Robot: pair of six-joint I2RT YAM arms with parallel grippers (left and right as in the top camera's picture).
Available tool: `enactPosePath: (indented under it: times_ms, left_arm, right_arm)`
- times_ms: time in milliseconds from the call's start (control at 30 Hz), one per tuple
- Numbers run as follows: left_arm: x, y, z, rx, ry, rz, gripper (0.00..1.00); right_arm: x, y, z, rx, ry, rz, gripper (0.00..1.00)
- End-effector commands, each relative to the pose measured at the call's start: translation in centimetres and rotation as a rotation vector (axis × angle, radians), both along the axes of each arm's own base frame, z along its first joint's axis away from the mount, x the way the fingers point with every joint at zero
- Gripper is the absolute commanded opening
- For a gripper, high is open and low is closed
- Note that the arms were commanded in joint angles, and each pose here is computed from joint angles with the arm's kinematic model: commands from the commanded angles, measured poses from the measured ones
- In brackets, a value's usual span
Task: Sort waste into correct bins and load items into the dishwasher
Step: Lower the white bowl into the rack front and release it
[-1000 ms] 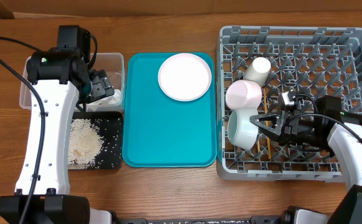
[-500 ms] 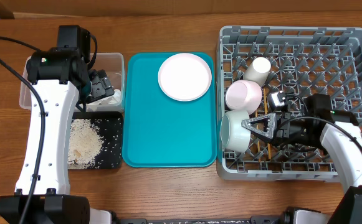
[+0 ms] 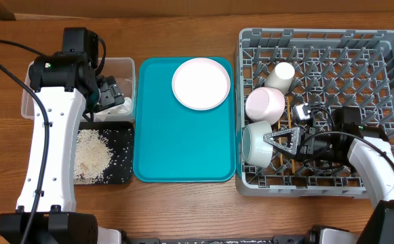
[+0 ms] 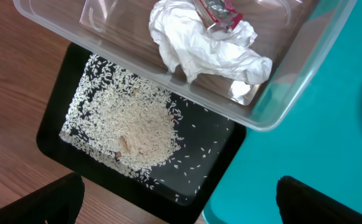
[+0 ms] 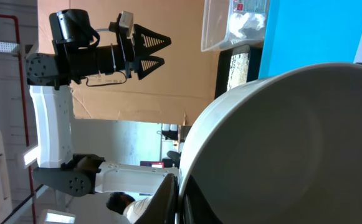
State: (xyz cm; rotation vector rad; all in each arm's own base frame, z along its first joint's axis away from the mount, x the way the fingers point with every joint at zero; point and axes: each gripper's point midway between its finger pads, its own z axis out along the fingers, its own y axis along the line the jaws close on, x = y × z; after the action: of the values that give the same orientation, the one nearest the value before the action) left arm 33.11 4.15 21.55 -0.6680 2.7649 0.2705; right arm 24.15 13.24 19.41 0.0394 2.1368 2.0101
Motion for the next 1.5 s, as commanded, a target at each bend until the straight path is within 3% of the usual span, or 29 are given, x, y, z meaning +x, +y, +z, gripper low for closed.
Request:
enactPosePath:
  times_ms: [0,933,1000,1100,1333,1467]
  left_arm:
    - [0.1,0.3,0.5,0.012,-0.017,0.008,1.0]
    - [0.1,0.3,0.5,0.012,-0.017,0.008,1.0]
    - [0.1,0.3,0.5,0.012,-0.017,0.008,1.0]
    - [0.2,0.3,0.5,0.012,-0.017,0.008,1.0]
    - [0.1,0.3,0.5,0.012,-0.017,0.008,1.0]
    - [0.1,0.3,0.5,0.012,-0.017,0.008,1.0]
  right_arm:
    - [0.2,-0.5,-0.7,-0.035,-0.016,-0.018,0.04]
    - [0.1,-1.9,-3.2,-0.168,0.05,-0.054,0.09]
    - [0.1,-2.1,-3.9,-0.208,0.056,-0.051,0.15]
    - [0.4,-2.8,-5.6,-0.318,0.042,-0.056,0.17]
    - [2.3,-5.5,-5.2,-0.351,0.005,-0.151,0.29]
    - [3.6,-8.1,-5.6,-0.452,0.076,-0.235,0.35]
